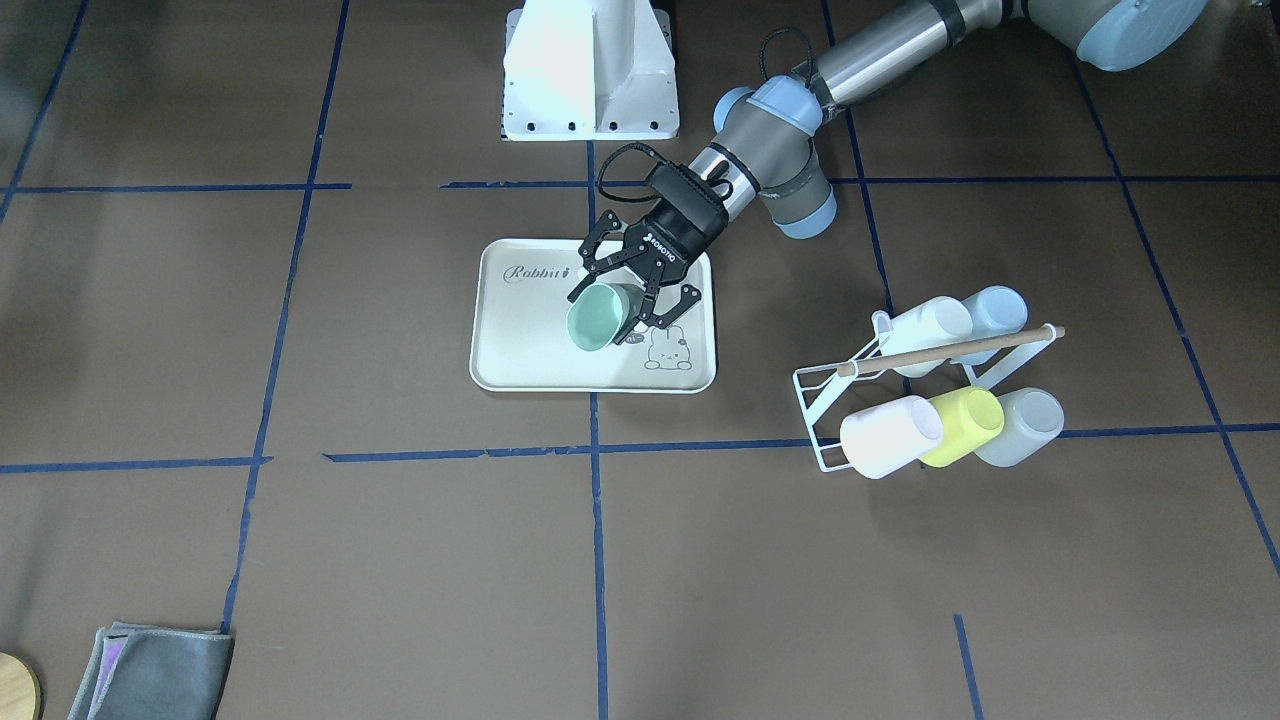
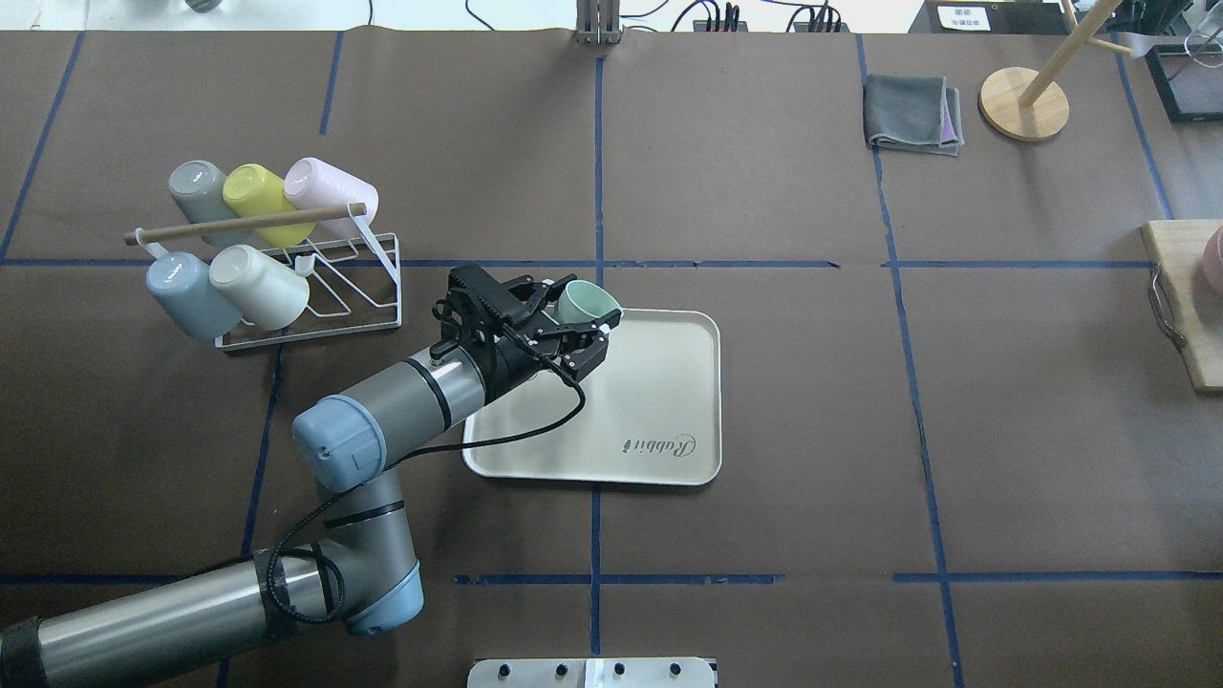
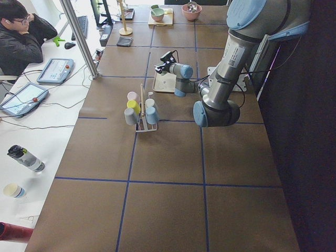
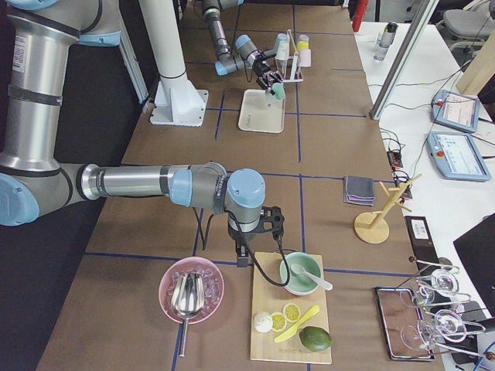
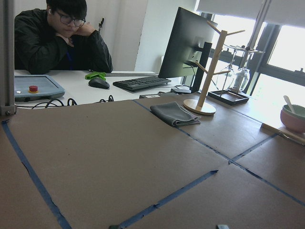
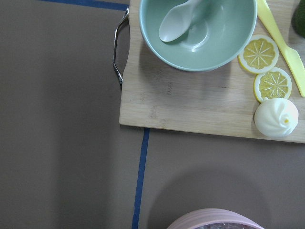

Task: Pick up and place green cup on tray

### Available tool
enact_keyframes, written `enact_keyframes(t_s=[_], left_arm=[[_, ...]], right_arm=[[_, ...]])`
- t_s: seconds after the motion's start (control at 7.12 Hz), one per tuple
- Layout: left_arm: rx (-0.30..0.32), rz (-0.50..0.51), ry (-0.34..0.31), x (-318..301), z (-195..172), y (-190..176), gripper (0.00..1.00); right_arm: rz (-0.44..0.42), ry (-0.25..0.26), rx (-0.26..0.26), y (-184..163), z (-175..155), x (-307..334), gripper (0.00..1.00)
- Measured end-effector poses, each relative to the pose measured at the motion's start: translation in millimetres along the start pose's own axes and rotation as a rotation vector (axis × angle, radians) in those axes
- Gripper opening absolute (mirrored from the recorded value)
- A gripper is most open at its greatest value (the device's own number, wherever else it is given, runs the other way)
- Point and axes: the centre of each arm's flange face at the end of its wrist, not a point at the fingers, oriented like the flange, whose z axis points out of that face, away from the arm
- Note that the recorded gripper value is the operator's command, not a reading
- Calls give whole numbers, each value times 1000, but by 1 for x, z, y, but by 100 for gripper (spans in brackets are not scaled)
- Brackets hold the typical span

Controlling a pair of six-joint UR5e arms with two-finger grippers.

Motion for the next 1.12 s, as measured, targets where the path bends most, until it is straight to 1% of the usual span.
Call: enact_keyframes(t_s=[0.28,0.56,1.12], left_arm=[[-28,27,10,6,2,15,76],[-42,33,11,3,-1,22,77],[-47,35,8,0,-4,25,81]], right_arm=[[0,-1,0,0,0,0,100],[1,-1,0,0,0,0,100],[1,-1,1,-1,0,0,100]])
